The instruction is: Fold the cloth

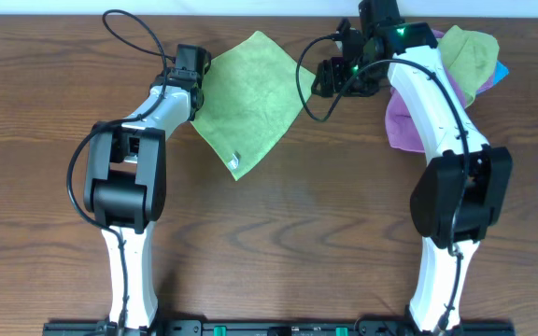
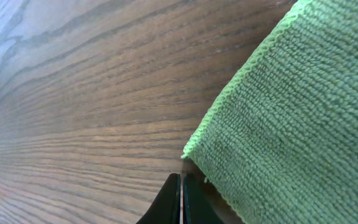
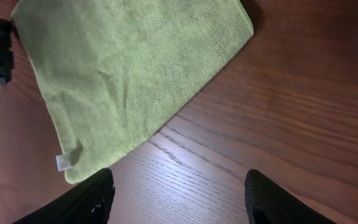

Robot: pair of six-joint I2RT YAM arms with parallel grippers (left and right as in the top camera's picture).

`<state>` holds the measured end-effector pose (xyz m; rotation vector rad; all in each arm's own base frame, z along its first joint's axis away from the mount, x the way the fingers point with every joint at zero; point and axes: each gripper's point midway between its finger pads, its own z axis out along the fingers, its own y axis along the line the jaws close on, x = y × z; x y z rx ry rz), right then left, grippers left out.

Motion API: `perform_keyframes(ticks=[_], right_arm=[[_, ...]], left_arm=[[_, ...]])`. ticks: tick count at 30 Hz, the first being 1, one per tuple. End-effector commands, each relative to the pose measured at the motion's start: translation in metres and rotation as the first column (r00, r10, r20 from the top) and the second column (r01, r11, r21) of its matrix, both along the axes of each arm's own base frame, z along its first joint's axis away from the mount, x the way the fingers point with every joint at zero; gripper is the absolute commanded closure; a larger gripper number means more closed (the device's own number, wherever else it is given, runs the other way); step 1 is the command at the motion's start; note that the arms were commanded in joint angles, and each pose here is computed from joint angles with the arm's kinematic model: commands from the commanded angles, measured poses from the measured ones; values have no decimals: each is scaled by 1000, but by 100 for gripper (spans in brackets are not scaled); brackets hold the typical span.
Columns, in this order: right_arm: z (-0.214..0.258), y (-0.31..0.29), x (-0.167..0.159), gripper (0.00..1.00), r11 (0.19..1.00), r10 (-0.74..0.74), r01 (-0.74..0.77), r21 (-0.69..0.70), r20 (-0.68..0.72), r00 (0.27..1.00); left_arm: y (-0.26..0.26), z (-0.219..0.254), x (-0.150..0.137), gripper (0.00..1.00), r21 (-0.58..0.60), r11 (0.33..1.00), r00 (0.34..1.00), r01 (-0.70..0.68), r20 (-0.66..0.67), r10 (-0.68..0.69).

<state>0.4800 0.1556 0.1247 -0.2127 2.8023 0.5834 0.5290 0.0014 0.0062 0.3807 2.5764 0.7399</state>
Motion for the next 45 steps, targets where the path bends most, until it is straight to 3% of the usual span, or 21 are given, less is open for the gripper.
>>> perform_keyframes(ticks=[1, 4, 7, 10, 17, 22, 31, 40, 45], right_arm=[[-2, 0, 3, 33, 1000, 13, -12, -26, 12, 1000], [-3, 1, 2, 35, 1000, 13, -13, -28, 10, 1000], [-3, 0, 3, 34, 997, 60, -59, -42, 31, 998], [-2, -9, 12, 33, 990, 113, -106, -89, 90, 989], [3, -29, 50, 37, 985, 163, -142, -98, 248, 955], [-12, -18, 62, 37, 973, 220, -230, 0, 296, 930], [-61, 16, 71, 37, 928, 238, -307, 213, 295, 925], [-60, 18, 83, 37, 924, 232, -319, 210, 353, 906], [-73, 19, 87, 37, 913, 201, -301, 276, 337, 920]], left_arm=[[-8, 51, 12, 94, -54, 998, 993, -18, 120, 24], [-34, 78, 16, 94, -207, 977, 985, 54, 172, -18], [-95, 97, 9, 94, -481, 849, 972, 216, 188, -141], [-131, 91, 0, 94, -587, 775, 971, 235, 166, -169], [-178, 53, -12, 95, -588, 764, 962, 264, 110, -248], [-179, 40, -16, 94, -614, 760, 974, 214, 73, -216], [-188, 37, -25, 94, -612, 761, 971, 214, 47, -236], [-198, 34, -33, 94, -611, 760, 966, 221, 28, -258], [-199, 34, -33, 94, -611, 760, 965, 223, 28, -260]])
